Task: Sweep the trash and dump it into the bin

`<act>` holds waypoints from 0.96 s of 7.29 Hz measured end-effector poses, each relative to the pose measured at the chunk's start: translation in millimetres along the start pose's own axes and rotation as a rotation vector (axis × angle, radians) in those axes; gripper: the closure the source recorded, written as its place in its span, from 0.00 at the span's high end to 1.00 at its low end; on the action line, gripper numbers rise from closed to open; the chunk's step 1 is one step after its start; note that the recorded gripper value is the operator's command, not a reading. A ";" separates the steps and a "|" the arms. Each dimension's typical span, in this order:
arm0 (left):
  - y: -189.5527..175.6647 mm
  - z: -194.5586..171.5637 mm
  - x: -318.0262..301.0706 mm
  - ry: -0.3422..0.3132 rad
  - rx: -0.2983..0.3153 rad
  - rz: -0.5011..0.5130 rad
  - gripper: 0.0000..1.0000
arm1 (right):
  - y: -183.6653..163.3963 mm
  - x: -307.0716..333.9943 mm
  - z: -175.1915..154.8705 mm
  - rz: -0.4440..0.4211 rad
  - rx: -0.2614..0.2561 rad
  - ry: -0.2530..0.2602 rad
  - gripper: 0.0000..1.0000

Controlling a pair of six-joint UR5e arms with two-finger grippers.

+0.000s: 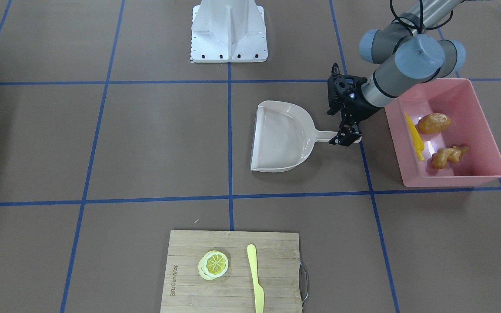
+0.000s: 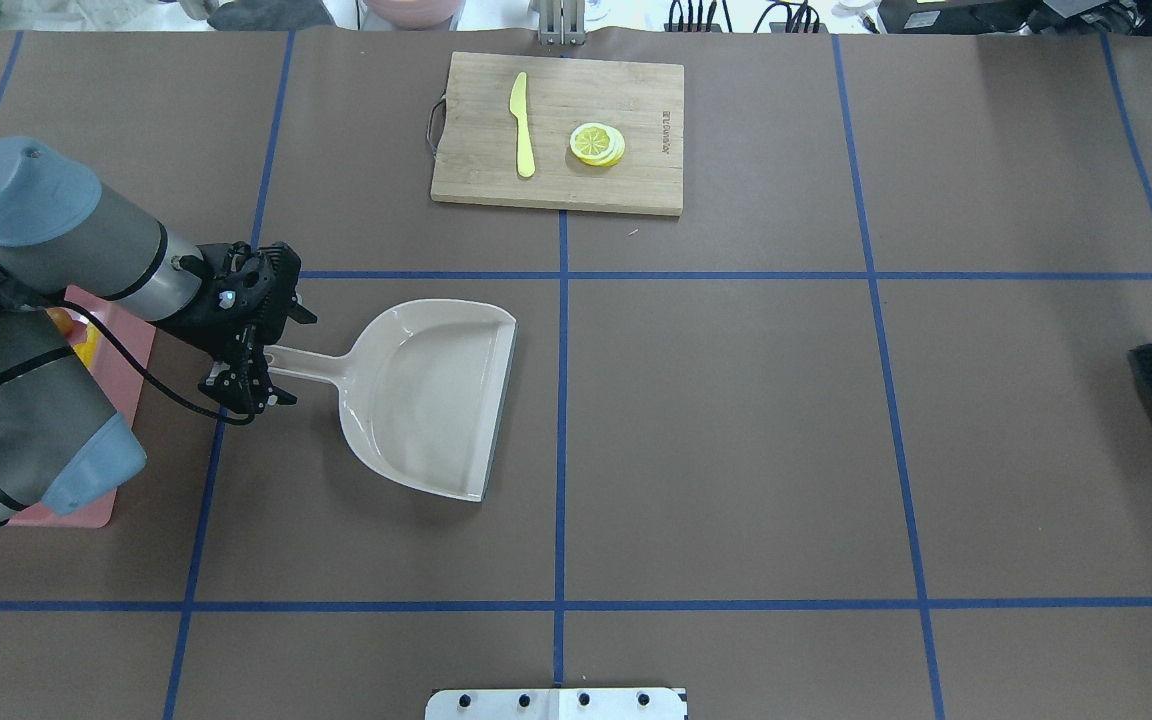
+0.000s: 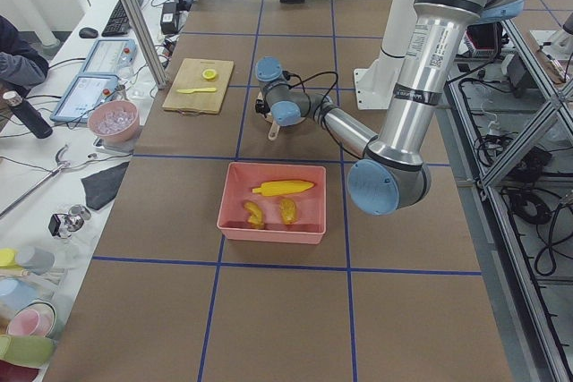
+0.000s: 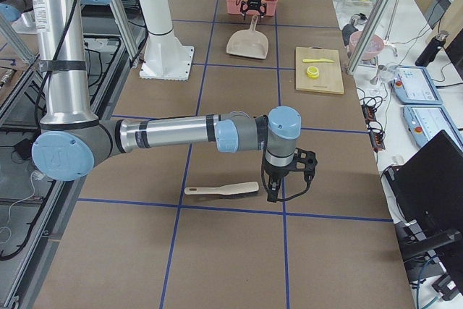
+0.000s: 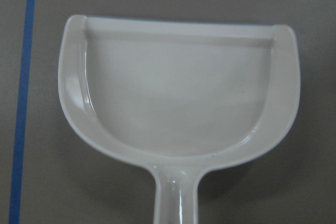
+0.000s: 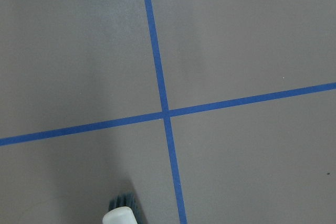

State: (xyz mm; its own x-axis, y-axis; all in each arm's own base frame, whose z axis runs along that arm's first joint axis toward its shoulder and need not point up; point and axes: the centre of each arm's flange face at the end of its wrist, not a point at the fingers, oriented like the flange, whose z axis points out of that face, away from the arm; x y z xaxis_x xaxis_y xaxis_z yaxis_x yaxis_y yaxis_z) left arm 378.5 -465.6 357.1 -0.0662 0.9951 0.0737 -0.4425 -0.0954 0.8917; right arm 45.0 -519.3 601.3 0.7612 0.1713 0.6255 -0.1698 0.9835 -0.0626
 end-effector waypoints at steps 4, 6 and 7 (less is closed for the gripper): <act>39.2 -49.1 12.5 -0.024 0.009 -0.134 0.98 | 0.1 -0.2 -0.6 -0.001 0.002 0.002 1.00; 109.3 -99.0 25.5 -0.090 -0.031 -0.357 0.98 | 0.4 0.0 -0.4 -0.001 0.001 0.002 1.00; 142.7 -122.3 26.0 -0.137 -0.047 -0.503 0.98 | 0.4 0.3 0.0 0.000 0.000 0.002 1.00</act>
State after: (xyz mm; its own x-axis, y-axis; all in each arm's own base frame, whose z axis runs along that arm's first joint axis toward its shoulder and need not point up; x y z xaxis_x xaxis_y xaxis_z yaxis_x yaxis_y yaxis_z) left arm 204.3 -456.5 431.7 0.2813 0.9123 -0.2975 -0.4294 0.3969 0.8112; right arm 45.2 -518.8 601.5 0.7625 0.1715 0.6239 -0.1702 0.9834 -0.0623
